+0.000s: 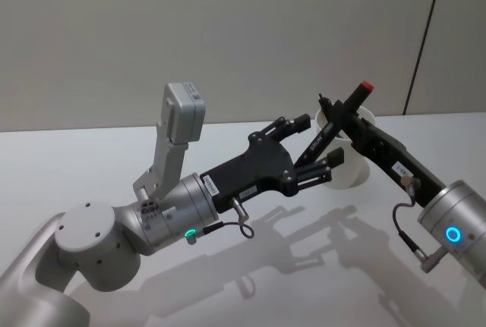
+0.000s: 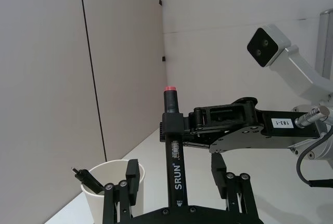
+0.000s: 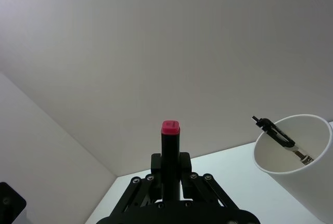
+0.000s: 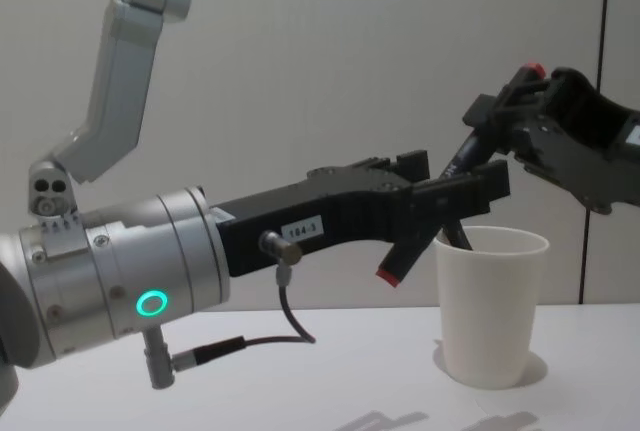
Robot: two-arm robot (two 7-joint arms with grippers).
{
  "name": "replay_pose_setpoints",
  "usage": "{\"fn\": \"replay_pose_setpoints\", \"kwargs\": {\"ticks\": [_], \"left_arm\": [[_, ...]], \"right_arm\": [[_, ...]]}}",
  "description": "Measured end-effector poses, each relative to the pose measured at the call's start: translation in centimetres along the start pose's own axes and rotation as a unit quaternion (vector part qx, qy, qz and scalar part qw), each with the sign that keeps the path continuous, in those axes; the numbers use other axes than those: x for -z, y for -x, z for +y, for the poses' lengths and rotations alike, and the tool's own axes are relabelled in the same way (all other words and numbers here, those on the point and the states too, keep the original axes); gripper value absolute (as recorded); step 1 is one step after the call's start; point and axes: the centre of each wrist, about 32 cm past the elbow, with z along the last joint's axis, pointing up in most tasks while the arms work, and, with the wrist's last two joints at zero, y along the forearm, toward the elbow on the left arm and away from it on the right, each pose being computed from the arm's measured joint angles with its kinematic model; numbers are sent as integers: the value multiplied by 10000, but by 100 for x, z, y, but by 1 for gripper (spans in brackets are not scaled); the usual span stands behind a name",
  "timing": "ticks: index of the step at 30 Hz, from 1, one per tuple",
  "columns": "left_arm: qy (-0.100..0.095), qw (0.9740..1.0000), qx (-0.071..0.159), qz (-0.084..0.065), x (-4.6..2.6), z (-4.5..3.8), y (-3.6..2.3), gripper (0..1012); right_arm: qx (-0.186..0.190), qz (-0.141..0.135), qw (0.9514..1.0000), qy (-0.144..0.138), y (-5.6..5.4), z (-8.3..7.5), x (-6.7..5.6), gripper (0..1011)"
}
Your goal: Place the pen into the pen holder.
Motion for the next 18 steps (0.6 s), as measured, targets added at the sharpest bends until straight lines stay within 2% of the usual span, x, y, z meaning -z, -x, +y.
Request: {"fn": "replay_pose_setpoints", "kwargs": {"ticks": [3,7,14,18], "left_arm": [[0,10000,0,0,0,0,0,936],[0,10000,0,0,0,0,0,1001],[0,10000,0,0,0,0,0,1001],[0,10000,0,0,0,0,0,1001]], "right_arm": [[-2,-6,10000,0,0,0,-1,195],[-8,-50,10000,-21,-9,3,-11,195],[4,-252,9996,-145,-65,18,-59,194],[44,-449,9986,-259,-127,38,-128,195]]}}
